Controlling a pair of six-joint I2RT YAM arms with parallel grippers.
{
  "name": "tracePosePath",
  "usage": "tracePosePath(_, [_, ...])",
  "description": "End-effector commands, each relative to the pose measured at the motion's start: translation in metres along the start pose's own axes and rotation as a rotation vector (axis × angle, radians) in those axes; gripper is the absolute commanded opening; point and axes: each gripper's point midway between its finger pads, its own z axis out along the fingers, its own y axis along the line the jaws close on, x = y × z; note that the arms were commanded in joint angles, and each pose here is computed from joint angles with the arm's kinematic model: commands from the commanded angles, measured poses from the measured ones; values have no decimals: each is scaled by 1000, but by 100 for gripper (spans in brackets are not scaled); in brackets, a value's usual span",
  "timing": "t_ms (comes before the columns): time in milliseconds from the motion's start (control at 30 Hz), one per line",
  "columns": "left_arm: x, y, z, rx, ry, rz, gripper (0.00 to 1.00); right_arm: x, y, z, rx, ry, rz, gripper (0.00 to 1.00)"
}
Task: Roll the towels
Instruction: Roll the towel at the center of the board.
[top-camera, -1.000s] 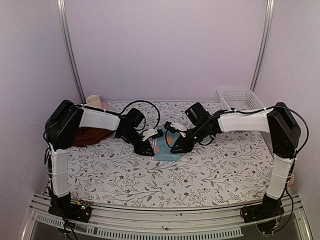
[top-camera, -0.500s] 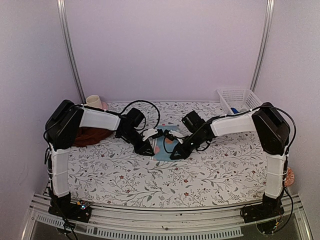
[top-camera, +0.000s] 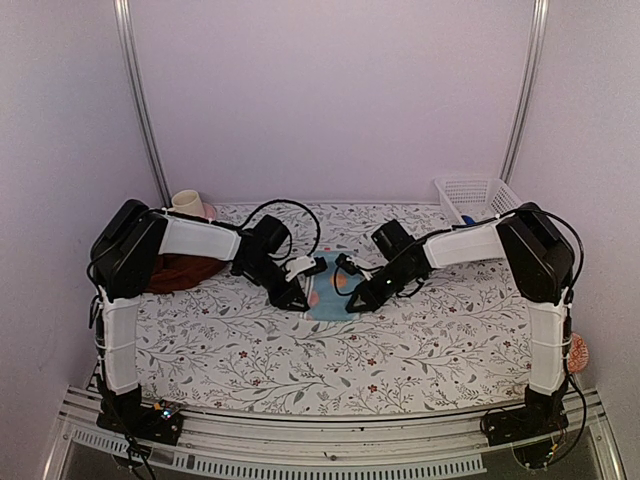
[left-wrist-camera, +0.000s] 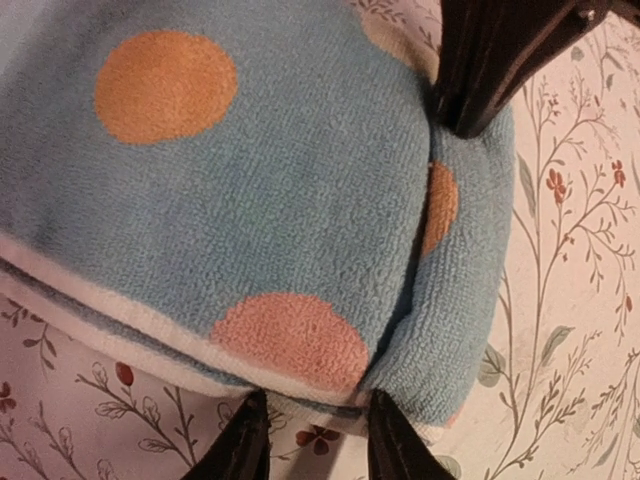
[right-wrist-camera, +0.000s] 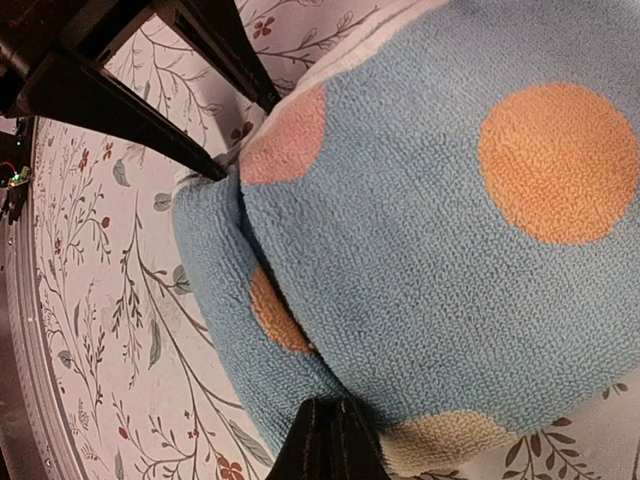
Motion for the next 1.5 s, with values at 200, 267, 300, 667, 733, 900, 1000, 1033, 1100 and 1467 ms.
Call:
tracePosePath(200, [1,27,-28,-190,13,-2,50,14,-15,12,36,50,37,8])
tracePosePath(267, [-6,29,-39,-227,-16,33,53,13,-14,12,33,47,36,8])
tracePosePath(300, [-11,28,-47,-246,-41,62,57,13,-15,13,31,48,38,8])
tracePosePath(667, [-24,-14,-77,-435,-183,624,66,12,-11,11,-52,37,79,8])
tracePosePath(733, [-20,-24,-74,-459,-185,714,65,10,-10,10,-76,30,91,8])
tracePosePath(900, [-17,-37,-62,-520,-164,850,63,10,-13,9,-93,33,123,8])
tracePosePath(1000, [-11,-42,-49,-531,-123,909,61,12,-18,10,-96,38,139,7])
tracePosePath(1033, [-7,-42,-45,-542,-102,930,60,13,-19,10,-95,39,145,7])
tracePosePath(1100, [-4,-43,-39,-569,-86,967,60,14,-20,10,-104,41,153,7])
tracePosePath(1467, [13,-47,-15,-625,-2,1103,54,11,-23,7,-122,28,170,7])
